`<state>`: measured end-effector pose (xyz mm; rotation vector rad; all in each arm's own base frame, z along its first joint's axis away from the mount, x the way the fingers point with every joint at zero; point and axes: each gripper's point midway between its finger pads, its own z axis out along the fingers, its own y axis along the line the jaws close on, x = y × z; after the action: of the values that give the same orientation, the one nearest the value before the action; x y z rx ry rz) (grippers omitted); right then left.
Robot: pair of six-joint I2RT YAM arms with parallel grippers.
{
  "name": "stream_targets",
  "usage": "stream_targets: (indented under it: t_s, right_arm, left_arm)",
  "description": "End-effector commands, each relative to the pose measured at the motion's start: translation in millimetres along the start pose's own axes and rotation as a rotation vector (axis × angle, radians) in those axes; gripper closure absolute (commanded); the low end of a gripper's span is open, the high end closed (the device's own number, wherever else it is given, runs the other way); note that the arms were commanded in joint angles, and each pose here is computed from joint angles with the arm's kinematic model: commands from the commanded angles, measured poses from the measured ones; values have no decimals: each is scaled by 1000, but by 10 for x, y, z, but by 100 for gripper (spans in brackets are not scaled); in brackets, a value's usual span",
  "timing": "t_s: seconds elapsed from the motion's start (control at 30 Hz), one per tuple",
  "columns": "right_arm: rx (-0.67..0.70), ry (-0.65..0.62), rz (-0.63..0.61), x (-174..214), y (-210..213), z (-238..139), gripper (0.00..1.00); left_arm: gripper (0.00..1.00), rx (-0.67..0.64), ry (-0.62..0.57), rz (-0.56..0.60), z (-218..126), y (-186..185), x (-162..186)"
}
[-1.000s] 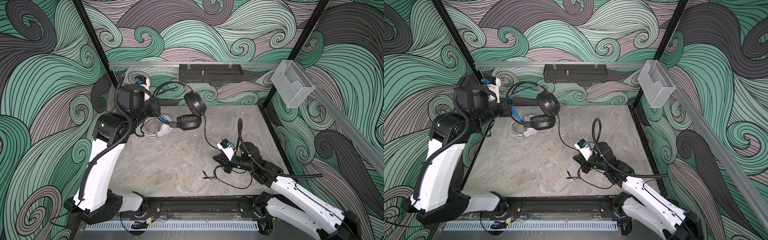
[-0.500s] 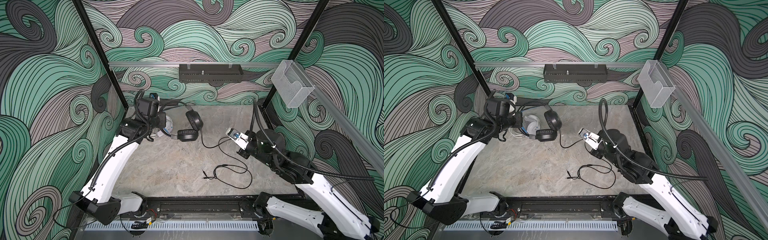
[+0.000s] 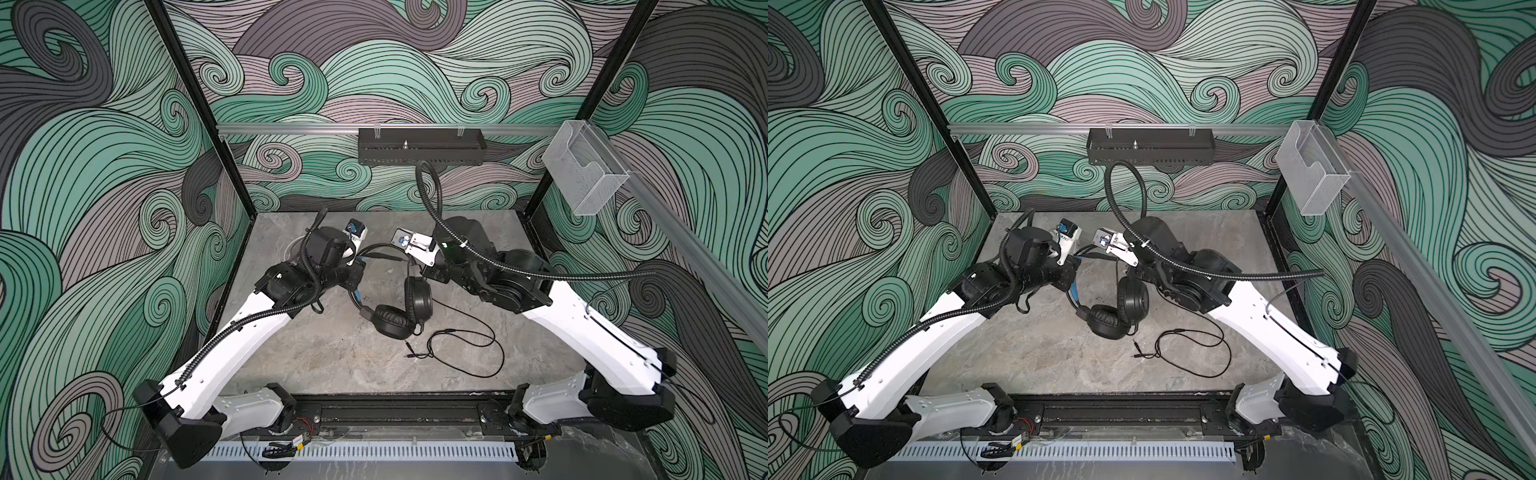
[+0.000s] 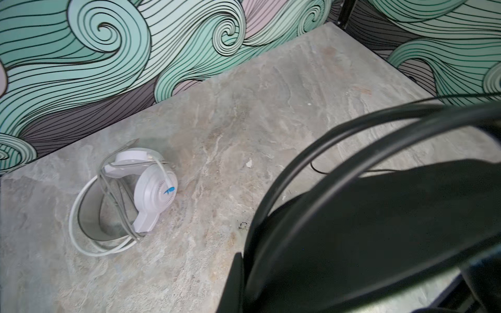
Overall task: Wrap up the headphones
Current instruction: 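Bring the held black headset toward the right gripper, which moves up beside it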
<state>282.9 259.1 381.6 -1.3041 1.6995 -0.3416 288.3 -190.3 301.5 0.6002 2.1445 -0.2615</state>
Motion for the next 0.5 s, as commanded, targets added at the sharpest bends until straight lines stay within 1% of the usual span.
stream_targets:
  t_s: [0.0,0.17,0.23,0.33,0.4,0.47]
  right_arm:
    - [5,56,114,170,-128,-27,100]
    - [-16,76,157,251,-126,35,99]
    - [-34,70,184,271,-116,41,94]
    - [-42,74,193,296,-109,53,86]
    - [-44,71,202,309,-119,48,80]
    - [-49,72,218,336,-129,49,70]
  left_arm:
    - [100,135,-151,25,-250,-229,-282]
    - [100,244,-178,29,-334,-412,-272]
    - [100,287,-181,26,-351,-481,-286]
    - [100,338,-187,9,-357,-565,-308]
    - [100,354,-200,-9,-369,-590,-339]
    - [100,369,-204,-25,-374,-610,-357]
